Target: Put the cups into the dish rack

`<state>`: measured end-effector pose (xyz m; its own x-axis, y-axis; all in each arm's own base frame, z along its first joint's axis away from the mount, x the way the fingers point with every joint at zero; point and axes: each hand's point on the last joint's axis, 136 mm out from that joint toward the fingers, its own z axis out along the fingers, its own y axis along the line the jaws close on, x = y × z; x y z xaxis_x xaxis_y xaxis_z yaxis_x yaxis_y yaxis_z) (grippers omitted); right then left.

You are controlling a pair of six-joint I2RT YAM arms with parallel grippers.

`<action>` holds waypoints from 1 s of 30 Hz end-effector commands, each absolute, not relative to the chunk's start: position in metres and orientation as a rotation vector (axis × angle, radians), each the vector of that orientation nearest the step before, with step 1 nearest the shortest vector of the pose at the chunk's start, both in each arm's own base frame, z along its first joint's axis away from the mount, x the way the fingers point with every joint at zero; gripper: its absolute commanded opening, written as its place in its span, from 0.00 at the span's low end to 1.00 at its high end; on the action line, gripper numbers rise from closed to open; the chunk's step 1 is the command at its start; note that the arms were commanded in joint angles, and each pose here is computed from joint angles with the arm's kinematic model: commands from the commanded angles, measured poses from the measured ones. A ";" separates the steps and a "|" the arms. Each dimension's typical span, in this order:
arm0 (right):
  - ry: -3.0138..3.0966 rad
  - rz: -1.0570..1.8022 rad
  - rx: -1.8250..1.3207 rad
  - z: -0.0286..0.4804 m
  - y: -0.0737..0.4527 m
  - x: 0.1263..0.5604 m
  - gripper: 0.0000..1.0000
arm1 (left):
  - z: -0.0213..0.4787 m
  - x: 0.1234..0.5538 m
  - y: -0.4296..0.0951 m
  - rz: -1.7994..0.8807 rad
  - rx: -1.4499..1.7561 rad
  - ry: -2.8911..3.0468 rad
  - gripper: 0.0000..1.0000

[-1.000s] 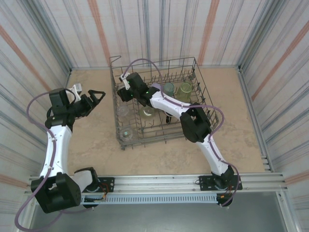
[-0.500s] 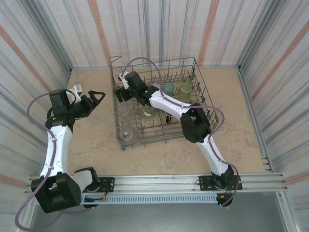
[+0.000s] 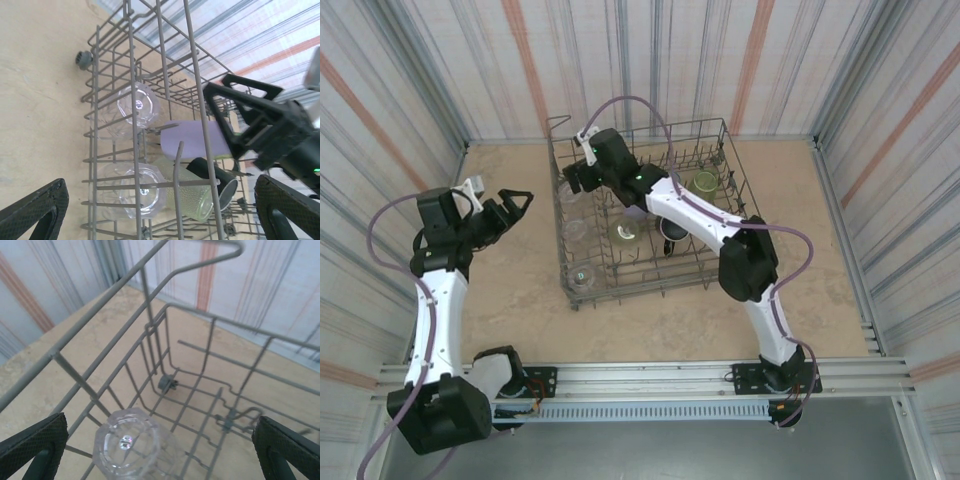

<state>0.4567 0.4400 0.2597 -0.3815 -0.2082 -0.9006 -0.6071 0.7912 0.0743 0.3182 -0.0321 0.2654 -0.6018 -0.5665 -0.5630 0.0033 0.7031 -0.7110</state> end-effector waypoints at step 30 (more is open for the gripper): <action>2.087 0.136 0.198 0.276 0.036 0.410 0.99 | 0.175 0.299 0.057 -0.009 -0.553 2.041 0.99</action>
<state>0.4224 0.0610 0.2812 -0.4855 0.1124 -0.8670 0.0081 0.9922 0.1241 0.2929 0.0419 0.1626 -0.4938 -0.4826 -0.7233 -0.3527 0.8715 -0.3407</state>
